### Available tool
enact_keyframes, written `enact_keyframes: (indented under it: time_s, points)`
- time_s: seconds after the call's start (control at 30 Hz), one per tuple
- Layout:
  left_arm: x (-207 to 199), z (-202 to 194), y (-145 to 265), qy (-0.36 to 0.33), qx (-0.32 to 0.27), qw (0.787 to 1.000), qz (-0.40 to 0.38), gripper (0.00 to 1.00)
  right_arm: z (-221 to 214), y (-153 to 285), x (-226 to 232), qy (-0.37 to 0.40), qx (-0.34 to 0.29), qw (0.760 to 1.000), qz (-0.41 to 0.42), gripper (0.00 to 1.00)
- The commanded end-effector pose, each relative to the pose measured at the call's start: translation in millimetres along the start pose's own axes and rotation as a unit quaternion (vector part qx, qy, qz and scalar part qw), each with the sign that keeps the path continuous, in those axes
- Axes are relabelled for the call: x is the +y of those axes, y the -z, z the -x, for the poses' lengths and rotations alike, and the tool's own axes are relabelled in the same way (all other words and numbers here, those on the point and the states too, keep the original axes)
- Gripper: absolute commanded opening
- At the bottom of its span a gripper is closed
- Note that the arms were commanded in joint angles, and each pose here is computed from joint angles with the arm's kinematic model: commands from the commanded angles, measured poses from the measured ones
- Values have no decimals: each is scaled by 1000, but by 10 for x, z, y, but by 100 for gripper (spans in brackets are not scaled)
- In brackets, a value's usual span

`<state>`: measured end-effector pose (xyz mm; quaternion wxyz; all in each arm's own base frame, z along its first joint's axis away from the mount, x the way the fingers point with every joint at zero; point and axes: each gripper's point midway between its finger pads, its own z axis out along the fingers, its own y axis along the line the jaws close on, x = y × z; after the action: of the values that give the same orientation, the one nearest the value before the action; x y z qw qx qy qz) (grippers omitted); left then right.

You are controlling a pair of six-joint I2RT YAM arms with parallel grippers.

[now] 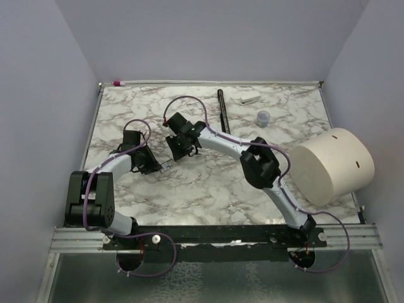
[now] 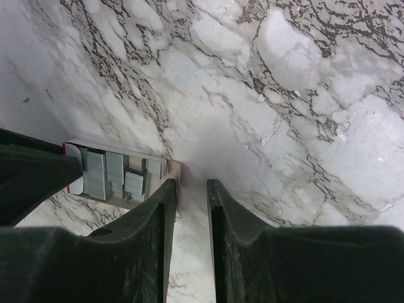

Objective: Unload the staples from the stapler
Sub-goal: Adjust the staple in the staple box.

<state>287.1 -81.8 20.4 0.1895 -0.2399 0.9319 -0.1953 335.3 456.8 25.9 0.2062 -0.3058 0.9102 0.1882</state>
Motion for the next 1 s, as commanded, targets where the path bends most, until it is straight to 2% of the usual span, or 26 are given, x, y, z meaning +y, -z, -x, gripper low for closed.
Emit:
enact_keyframes:
  time_s: [0.0,0.37,0.97]
  points:
    - [309,-150,-42,-6,18,998,65,25,-316,-228,-183,13,47,998,-46,28]
    - [315,-151,-46,-7,18,998,67,25,-280,-241,-167,27,40,997,-54,33]
    - [315,-147,-41,-8,17,998,67,25,-351,-303,-62,45,48,996,-52,35]
